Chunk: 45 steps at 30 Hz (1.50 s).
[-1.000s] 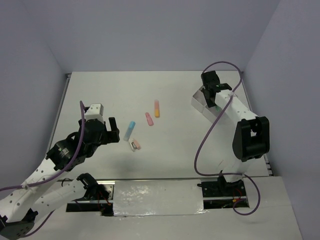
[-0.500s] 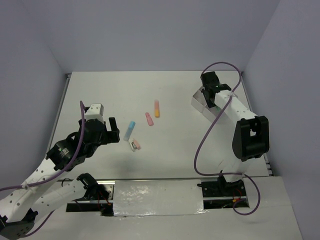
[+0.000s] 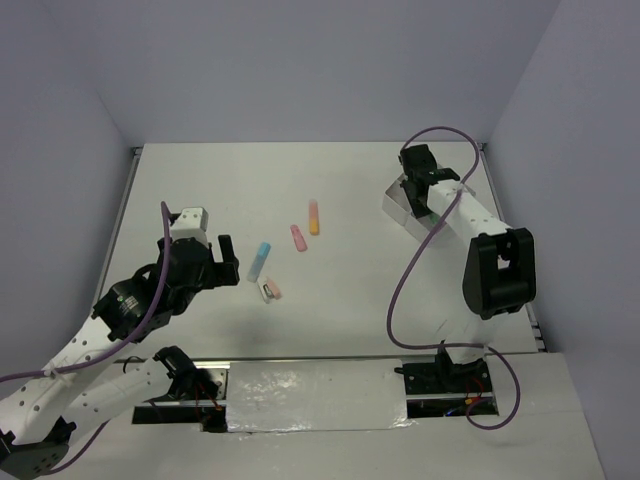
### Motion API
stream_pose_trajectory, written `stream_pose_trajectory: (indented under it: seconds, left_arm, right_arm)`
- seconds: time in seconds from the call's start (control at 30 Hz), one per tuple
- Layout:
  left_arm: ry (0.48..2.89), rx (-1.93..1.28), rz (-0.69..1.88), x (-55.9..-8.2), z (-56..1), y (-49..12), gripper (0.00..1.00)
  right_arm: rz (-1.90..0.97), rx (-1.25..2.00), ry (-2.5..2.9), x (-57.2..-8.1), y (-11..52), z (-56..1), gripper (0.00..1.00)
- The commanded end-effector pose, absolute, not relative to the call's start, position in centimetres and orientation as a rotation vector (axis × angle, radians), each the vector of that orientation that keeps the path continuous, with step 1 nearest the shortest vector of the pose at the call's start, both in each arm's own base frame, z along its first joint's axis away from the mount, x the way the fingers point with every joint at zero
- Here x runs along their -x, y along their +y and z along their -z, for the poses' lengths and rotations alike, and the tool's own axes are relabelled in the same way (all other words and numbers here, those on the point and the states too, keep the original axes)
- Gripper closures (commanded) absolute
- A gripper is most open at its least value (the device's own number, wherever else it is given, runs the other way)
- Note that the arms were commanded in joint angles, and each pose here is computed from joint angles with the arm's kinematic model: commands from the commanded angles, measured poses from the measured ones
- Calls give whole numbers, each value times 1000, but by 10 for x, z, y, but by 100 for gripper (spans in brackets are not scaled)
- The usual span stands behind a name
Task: Sort the stationery into containers
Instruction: Place the stationery in the storage box.
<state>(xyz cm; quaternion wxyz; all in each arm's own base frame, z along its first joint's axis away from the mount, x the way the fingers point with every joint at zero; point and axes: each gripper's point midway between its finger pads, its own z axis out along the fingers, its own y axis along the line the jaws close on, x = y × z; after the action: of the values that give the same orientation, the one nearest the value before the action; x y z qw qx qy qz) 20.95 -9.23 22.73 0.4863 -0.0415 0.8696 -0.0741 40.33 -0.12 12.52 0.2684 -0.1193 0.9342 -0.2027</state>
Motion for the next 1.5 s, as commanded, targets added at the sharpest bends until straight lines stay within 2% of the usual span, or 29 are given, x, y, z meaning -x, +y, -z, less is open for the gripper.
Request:
stream_pose_trajectory:
  seconds: [0.0, 0.17, 0.37, 0.7, 1.47]
  left_arm:
    - [2078, 91, 204, -215, -236, -96, 0]
    - [2081, 90, 202, -215, -235, -97, 1]
    - [2079, 89, 205, -215, -236, -97, 1]
    - [2085, 85, 201, -216, -234, -98, 1]
    - [2085, 88, 200, -216, -234, -97, 1]
  right_arm:
    - [543, 317, 2540, -404, -1, -117, 90]
    - [509, 309, 2529, -404, 3, -122, 97]
    - [521, 334, 2556, -399, 2, -119, 98]
    - [540, 346, 2579, -397, 0, -111, 84]
    - [573, 321, 2580, -399, -5, -110, 77]
